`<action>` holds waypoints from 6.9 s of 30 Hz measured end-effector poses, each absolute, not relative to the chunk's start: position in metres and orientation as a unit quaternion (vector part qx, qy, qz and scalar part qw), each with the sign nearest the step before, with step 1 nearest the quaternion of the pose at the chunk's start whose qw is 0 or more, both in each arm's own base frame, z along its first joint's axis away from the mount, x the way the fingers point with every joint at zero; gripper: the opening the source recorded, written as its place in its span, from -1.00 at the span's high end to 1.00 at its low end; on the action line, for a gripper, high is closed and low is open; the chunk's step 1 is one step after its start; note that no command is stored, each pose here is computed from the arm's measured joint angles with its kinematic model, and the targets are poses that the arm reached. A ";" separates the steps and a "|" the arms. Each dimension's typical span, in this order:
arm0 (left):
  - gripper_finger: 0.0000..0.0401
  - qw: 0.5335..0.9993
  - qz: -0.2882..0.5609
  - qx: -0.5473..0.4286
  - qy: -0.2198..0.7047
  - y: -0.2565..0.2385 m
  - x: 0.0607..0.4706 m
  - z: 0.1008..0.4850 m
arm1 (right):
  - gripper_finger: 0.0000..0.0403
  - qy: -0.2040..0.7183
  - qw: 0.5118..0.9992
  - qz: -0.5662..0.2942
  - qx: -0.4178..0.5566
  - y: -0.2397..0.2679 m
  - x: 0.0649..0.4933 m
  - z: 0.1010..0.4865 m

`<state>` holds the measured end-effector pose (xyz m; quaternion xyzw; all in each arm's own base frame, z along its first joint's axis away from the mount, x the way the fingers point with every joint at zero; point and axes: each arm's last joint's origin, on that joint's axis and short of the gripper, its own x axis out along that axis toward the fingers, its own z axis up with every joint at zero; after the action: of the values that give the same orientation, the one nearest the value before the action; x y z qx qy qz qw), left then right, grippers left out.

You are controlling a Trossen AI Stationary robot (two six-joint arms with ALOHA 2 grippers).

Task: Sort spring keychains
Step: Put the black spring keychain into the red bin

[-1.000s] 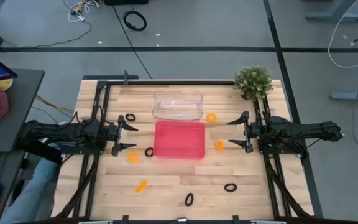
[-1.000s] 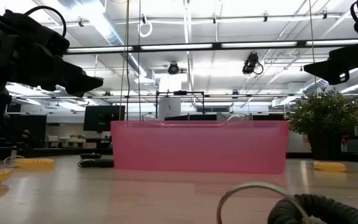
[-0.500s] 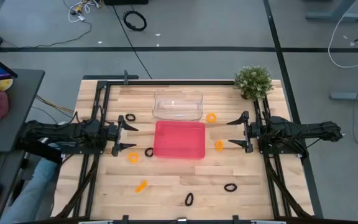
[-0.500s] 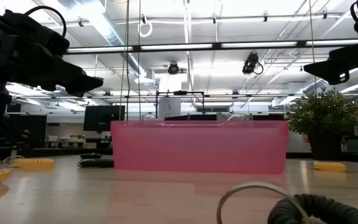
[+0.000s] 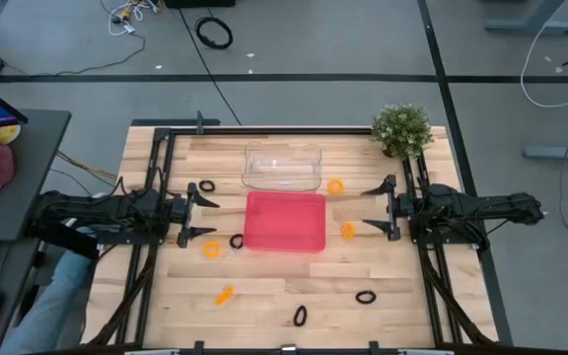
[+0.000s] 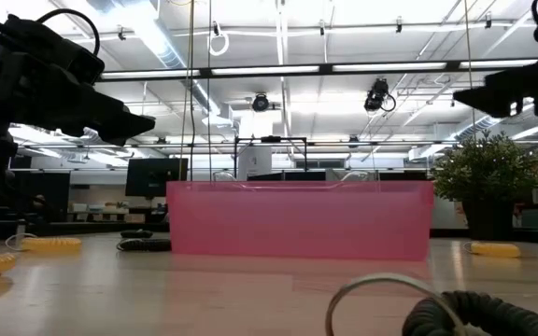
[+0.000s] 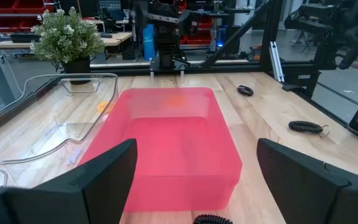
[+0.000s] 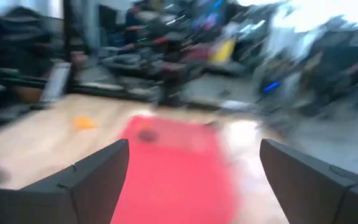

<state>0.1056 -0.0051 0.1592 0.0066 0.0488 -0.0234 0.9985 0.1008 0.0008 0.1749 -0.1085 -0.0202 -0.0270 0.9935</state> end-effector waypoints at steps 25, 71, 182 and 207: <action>-0.68 0.999 -0.023 0.007 0.047 -0.005 0.106 0.159 | -0.82 -0.443 0.878 -0.112 -0.142 -0.001 0.060 0.249; -0.68 0.999 -0.023 0.007 0.046 -0.005 0.106 0.160 | -0.82 -0.462 0.840 0.230 -0.165 0.018 0.106 0.351; -0.68 0.999 -0.023 0.006 0.046 -0.005 0.106 0.160 | -0.82 0.465 0.875 0.048 0.127 0.207 0.228 0.309; -0.68 0.999 -0.023 0.007 0.046 -0.005 0.106 0.160 | -0.82 0.673 0.738 -0.041 -0.021 0.239 0.237 0.183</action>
<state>0.1057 -0.0051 0.1597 0.0066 0.0459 -0.0233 0.9987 0.2370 0.2389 0.1834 -0.0208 0.6734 -0.0414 0.7378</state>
